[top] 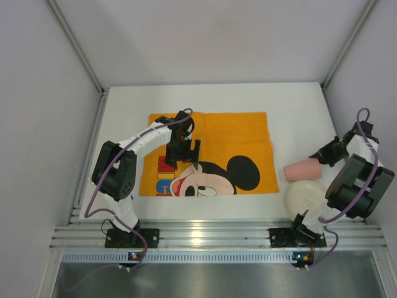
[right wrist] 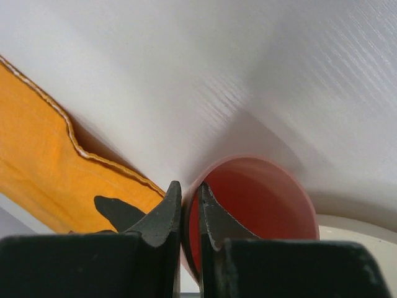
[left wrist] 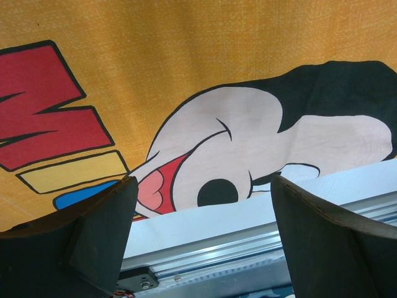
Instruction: Set the dinner table for one person
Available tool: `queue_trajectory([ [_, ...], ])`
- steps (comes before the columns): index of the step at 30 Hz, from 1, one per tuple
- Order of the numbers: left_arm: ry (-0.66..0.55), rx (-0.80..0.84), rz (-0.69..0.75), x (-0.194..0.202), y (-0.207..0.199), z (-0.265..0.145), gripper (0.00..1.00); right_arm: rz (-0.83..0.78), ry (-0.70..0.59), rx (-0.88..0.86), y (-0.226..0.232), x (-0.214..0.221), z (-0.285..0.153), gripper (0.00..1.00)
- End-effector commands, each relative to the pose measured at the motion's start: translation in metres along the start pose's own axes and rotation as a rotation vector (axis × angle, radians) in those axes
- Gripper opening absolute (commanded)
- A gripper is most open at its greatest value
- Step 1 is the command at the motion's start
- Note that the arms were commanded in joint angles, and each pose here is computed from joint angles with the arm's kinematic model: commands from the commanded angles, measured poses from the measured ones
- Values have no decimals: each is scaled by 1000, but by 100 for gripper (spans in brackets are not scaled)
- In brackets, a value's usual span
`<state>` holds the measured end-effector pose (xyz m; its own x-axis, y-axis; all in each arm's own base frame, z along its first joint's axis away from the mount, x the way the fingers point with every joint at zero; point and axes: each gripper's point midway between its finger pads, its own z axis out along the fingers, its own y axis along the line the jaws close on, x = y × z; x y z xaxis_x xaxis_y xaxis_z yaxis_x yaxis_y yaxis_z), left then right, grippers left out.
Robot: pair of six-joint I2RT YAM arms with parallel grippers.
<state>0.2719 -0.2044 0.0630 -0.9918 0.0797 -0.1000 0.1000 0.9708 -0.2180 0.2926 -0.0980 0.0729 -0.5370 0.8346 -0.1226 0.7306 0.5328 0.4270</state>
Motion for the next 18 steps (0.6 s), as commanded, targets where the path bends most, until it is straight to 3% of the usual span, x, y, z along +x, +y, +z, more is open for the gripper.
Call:
queue_trajectory([
  [1,-10,-5,9,0,-1,-7,93,-54,-115,-10,12,-22,-19,0],
  [6,-30,-7,14,-5,-7,-10,93,-135,-210,-55,65,-38,-66,0],
  [10,-81,-28,-9,-14,-7,-16,94,-311,-364,-70,138,-41,-124,0],
  [16,-221,-161,-95,-23,21,-34,98,-600,-385,-138,246,41,-123,0],
  [18,-250,-167,-108,-20,26,-38,98,-664,-423,-130,271,49,-117,0],
])
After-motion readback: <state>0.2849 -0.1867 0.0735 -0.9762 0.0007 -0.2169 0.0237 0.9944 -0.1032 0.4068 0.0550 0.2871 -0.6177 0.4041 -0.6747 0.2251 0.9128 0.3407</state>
